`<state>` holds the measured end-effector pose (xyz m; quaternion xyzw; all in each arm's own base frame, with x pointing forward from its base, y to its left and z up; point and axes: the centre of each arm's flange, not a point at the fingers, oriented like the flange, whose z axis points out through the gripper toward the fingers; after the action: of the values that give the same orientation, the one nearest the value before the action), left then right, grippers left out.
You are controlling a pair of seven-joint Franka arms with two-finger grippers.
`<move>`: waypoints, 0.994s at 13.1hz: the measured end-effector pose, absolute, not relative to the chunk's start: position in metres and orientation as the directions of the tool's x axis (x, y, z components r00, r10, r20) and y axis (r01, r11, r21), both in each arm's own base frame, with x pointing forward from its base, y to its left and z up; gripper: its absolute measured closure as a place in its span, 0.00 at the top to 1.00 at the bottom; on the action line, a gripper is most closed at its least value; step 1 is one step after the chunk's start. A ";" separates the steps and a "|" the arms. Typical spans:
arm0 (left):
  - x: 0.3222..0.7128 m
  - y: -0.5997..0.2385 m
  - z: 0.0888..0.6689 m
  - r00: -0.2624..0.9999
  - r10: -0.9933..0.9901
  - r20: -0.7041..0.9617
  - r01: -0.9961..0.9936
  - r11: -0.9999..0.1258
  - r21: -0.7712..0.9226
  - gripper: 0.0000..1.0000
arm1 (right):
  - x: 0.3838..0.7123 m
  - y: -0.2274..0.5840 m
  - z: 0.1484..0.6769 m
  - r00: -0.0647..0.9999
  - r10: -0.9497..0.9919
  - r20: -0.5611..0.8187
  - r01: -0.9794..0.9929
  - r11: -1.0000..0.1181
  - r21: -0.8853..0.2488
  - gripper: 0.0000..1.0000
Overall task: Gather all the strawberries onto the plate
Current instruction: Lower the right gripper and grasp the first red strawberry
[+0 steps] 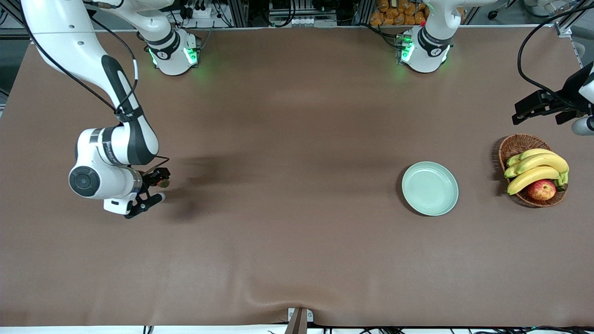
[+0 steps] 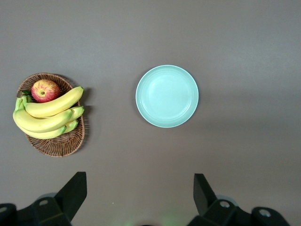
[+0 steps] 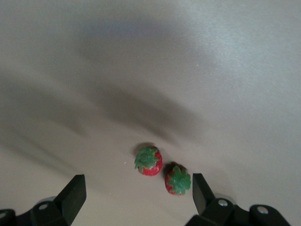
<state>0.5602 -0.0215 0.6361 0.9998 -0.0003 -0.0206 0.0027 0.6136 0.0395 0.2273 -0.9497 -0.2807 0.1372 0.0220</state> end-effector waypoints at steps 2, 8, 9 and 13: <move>0.564 -0.022 0.631 0.999 -0.001 -0.043 0.000 -1.000 0.006 1.00 | 0.614 0.037 0.213 0.775 0.583 -0.244 0.569 -0.811 -0.132 1.00; 0.566 -0.021 0.629 0.999 0.001 -0.042 0.001 -1.000 0.010 1.00 | 0.606 0.034 0.183 0.747 0.604 -0.277 0.584 -0.796 -0.160 1.00; 0.566 -0.021 0.629 0.999 0.002 -0.042 0.002 -1.000 0.012 1.00 | 0.605 0.034 0.182 0.746 0.605 -0.279 0.585 -0.795 -0.162 1.00; 0.566 -0.020 0.629 0.999 0.004 -0.042 0.004 -1.000 0.012 1.00 | 0.603 0.034 0.178 0.740 0.609 -0.285 0.587 -0.792 -0.168 0.95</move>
<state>0.5664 -0.0196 0.6293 0.9998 0.0019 -0.0208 0.0060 0.6028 0.0343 0.1782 -0.9322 -0.3208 0.1641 0.0334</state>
